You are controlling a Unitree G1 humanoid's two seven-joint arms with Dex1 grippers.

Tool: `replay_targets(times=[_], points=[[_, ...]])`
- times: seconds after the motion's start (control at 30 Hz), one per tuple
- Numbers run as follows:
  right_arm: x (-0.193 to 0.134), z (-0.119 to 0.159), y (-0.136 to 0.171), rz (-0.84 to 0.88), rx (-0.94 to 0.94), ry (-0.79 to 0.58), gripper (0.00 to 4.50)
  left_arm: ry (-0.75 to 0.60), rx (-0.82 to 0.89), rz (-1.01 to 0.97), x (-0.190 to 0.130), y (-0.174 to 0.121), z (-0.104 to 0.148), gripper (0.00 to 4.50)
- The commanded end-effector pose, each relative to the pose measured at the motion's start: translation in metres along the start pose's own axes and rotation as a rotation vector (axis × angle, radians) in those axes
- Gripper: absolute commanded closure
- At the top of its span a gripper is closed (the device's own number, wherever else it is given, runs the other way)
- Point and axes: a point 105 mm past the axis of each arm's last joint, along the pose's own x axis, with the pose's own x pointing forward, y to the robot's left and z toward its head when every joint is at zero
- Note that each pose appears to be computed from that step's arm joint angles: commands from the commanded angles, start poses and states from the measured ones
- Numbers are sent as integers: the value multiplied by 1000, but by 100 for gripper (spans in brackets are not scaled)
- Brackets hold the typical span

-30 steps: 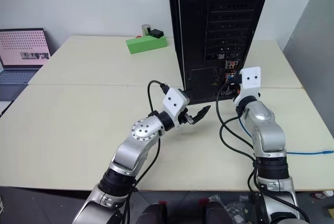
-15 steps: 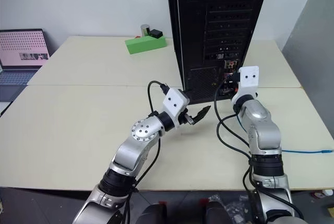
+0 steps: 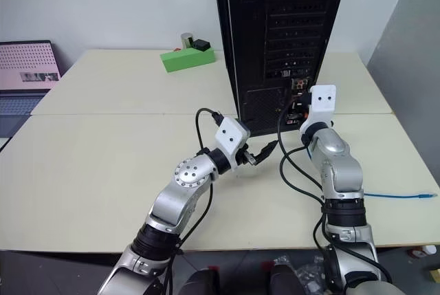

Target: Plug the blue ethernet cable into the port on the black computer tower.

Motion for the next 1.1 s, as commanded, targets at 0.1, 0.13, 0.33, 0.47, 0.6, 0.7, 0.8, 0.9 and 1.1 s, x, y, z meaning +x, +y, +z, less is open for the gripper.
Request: replay_targets(times=[0.1, 0.13, 0.33, 0.47, 0.6, 0.7, 0.8, 0.9, 1.1], points=[[2, 24, -1, -3, -19, -79, 450, -62, 24, -1, 0, -3, 16, 44], [2, 24, -1, -2, -19, -79, 450, -62, 24, -1, 0, -3, 16, 44], [3, 24, -1, -4, -10, -81, 450, -65, 24, 0, 1, -2, 17, 44], [4, 25, 0, -4, 6, -83, 450, -66, 24, 1, 1, -3, 17, 44], [6, 25, 2, -3, 11, -86, 450, -67, 23, 2, 1, -2, 17, 44], [8, 26, 5, 4, 12, -89, 450, -68, 23, 2, 1, -2, 17, 44], [8, 26, 5, 5, 13, -90, 450, -68, 22, 4, 1, -2, 17, 44], [8, 26, 5, 6, 13, -92, 450, -69, 21, 4, 2, -2, 18, 44], [9, 27, 8, 15, 11, -94, 450, -71, 21, 3, 2, -3, 18, 44]])
